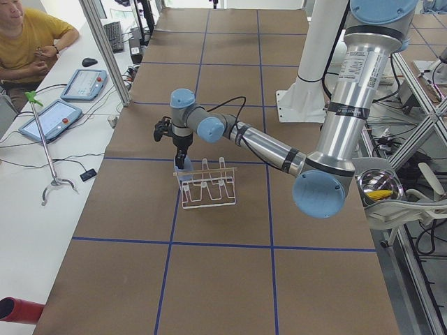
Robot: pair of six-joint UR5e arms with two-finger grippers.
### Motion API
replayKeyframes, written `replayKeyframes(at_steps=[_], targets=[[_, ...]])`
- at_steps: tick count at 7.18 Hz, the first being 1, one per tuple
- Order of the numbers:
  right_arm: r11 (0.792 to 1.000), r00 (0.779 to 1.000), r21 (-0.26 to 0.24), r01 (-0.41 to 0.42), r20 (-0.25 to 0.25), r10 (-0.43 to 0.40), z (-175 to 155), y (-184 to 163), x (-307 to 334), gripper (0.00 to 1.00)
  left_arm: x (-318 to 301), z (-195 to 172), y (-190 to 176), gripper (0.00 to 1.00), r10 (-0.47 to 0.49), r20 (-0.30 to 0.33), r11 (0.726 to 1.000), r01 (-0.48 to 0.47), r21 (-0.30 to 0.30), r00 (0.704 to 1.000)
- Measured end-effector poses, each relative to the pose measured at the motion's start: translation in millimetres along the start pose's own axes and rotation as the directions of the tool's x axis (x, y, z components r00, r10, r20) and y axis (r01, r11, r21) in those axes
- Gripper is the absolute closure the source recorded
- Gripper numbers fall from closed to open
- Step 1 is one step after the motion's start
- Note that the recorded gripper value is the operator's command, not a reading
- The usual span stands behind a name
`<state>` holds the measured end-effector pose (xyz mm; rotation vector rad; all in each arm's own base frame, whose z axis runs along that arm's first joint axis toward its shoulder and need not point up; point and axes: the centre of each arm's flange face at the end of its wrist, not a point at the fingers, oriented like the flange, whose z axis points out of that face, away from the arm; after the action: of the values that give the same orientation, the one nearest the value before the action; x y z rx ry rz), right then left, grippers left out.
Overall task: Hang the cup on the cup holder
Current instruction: 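Lower the cup onto the rack's wooden rod and release with the left gripper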
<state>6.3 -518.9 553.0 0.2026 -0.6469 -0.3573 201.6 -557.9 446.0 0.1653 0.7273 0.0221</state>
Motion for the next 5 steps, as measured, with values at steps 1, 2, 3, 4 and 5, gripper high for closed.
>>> replayKeyframes(at_steps=[1,2,3,4,5], targets=[[1.000,1.000,0.000,0.000,0.000,0.000,0,0,0,0.00,0,5,1,0.25,0.004,-0.001,1.000,-0.004,-0.005,1.000],[1.000,1.000,0.000,0.000,-0.001,0.000,0,0,0,0.00,3,10,3,0.03,0.012,-0.001,1.000,-0.012,-0.012,1.000],[1.000,1.000,-0.001,0.000,-0.001,0.000,0,0,0,0.00,7,13,4,0.02,0.021,-0.005,1.000,-0.021,-0.012,1.000],[1.000,1.000,-0.001,-0.001,-0.001,0.001,0,0,0,0.00,10,13,5,0.02,0.031,-0.012,1.000,-0.031,-0.005,0.999],[1.000,1.000,-0.001,0.000,-0.001,0.000,0,0,0,0.00,13,10,5,0.02,0.037,-0.018,0.999,-0.037,0.003,0.999]])
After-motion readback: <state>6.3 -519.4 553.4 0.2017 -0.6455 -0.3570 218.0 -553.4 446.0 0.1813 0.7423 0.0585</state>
